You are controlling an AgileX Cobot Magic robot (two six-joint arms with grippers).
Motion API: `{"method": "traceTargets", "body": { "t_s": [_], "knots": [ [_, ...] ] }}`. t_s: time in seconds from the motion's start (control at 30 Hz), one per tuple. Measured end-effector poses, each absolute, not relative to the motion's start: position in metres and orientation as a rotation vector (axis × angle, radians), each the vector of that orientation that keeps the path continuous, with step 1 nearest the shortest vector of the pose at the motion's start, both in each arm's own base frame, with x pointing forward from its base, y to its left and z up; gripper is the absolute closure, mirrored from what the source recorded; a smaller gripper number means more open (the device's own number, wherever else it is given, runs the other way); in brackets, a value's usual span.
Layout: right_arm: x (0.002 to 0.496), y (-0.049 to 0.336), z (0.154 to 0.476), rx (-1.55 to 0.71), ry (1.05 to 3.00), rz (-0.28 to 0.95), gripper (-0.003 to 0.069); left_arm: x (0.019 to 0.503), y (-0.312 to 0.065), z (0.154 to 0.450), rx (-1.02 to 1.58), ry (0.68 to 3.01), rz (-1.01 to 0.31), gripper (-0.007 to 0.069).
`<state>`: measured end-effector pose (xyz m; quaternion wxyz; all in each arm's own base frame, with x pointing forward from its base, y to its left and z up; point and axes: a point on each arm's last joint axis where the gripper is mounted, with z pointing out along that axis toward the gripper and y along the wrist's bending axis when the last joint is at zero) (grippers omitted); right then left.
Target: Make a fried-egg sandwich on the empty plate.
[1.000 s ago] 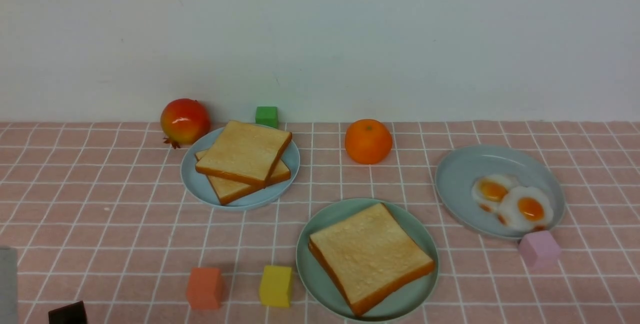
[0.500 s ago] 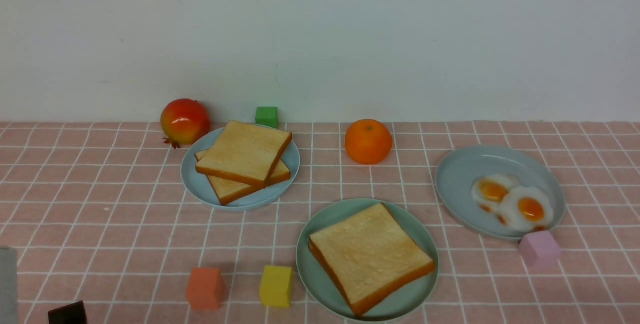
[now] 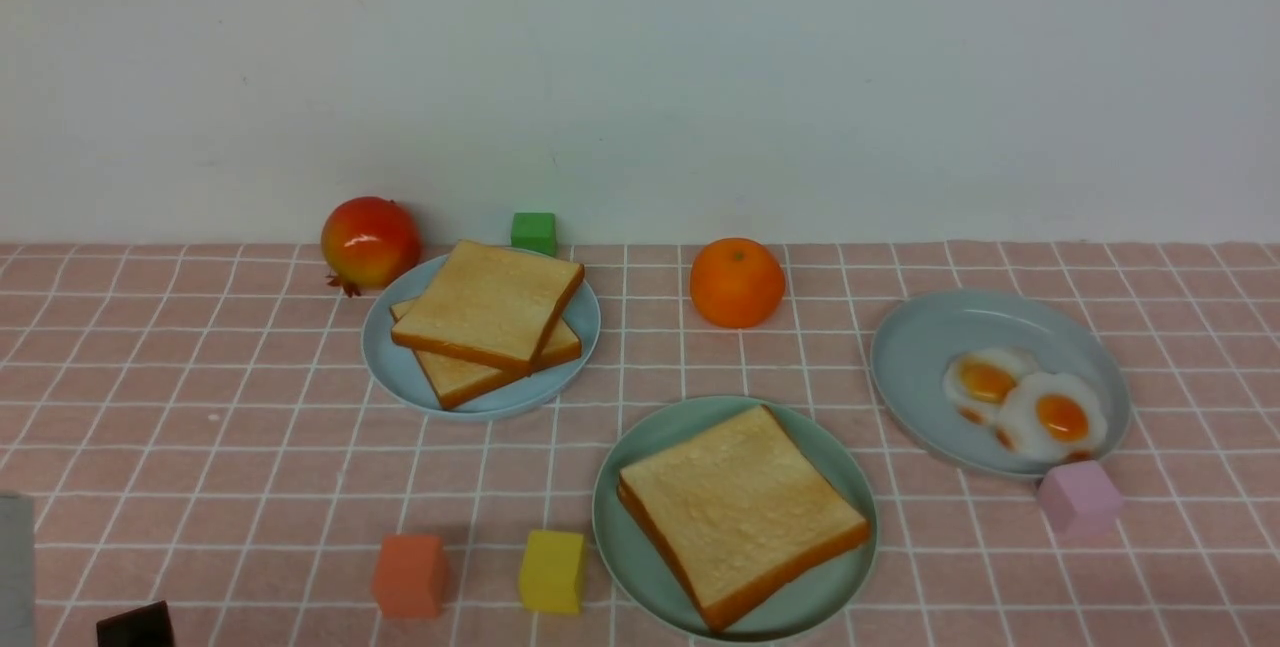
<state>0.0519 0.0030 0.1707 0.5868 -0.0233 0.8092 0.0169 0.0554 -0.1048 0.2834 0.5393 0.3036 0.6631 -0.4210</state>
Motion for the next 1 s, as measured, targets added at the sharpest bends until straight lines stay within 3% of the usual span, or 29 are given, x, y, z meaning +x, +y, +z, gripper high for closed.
{"method": "traceTargets", "body": {
  "t_s": [0.23, 0.4, 0.67, 0.87, 1.0],
  "knots": [
    [0.052, 0.003, 0.171, -0.054, 1.886, 0.039, 0.0655, 0.066, -0.093, 0.279, 0.515, 1.706, -0.98, 0.0613],
    [0.052, 0.003, 0.171, -0.054, 1.886, 0.039, 0.065, 0.07, -0.058, 0.271, 0.256, 1.638, -0.832, 0.0613],
    [0.052, 0.003, 0.171, -0.051, 1.887, 0.045, 0.0648, 0.055, -0.017, 0.225, -0.019, 1.481, -0.497, 0.0613],
    [0.052, 0.003, 0.171, -0.054, 1.886, 0.039, 0.0643, 0.055, -0.01, 0.186, -0.177, 1.717, -0.383, 0.0613],
    [0.052, 0.003, 0.171, -0.054, 1.886, 0.039, 0.064, 0.053, -0.01, 0.176, -0.236, 1.838, -0.391, 0.0613]
  ]
}}
